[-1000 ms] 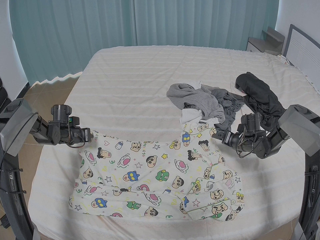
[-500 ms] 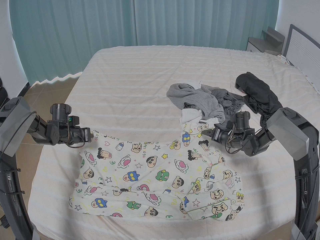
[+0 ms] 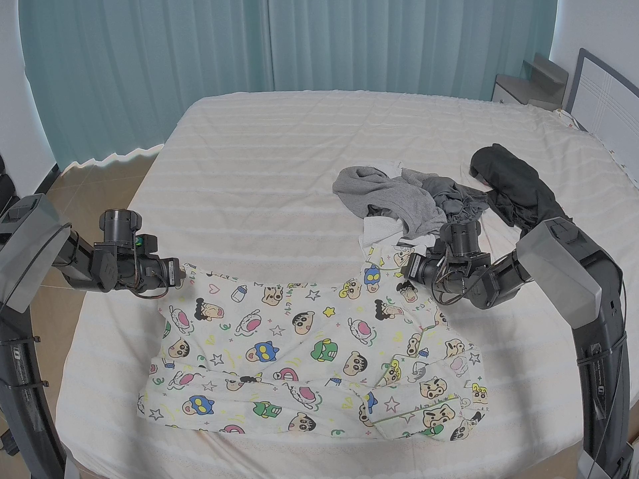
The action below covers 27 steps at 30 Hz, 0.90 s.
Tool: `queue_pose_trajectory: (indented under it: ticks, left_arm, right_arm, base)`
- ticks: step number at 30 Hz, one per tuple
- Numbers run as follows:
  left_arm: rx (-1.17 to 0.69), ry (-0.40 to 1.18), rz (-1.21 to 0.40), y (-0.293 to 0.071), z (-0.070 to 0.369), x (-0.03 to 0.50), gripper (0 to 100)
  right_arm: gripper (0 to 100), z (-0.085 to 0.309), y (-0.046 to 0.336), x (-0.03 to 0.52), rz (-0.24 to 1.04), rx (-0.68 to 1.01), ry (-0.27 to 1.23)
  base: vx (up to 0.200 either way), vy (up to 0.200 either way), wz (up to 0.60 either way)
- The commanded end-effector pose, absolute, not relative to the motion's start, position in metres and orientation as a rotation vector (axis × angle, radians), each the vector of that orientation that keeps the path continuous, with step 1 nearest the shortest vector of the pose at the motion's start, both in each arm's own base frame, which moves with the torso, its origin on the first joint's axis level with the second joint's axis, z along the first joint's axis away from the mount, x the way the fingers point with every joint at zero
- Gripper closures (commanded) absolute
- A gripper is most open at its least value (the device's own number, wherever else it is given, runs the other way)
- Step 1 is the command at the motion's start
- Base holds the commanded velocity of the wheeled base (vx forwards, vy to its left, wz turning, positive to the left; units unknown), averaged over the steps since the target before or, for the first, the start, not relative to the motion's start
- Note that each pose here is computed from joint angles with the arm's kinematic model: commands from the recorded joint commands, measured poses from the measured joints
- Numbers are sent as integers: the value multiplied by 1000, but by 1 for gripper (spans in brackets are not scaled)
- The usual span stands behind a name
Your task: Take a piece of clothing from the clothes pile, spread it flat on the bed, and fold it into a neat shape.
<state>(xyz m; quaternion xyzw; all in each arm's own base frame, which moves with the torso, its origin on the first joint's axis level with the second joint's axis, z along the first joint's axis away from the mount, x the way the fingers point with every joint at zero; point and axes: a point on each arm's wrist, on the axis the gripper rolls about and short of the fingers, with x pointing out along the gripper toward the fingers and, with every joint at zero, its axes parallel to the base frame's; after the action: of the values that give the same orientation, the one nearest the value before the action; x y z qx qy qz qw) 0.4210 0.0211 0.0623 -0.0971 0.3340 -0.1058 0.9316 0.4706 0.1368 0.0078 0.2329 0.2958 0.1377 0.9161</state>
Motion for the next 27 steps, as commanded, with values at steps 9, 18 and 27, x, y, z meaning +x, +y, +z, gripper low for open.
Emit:
queue_pose_trajectory:
  ticks: [9,18,27]
  left_arm:
    - [-166,649,-169,21,69,419,100]
    - [-161,613,-148,22,73,419,100]
    - [-159,601,-149,21,69,414,100]
  right_arm:
    - [100,15,130,464,244,484,447]
    - [100,24,126,458,260,498,378]
    - [100,32,124,449,274,505,347]
  base:
    - [0,0,0]
    - [0,0,0]
    - [0,0,0]
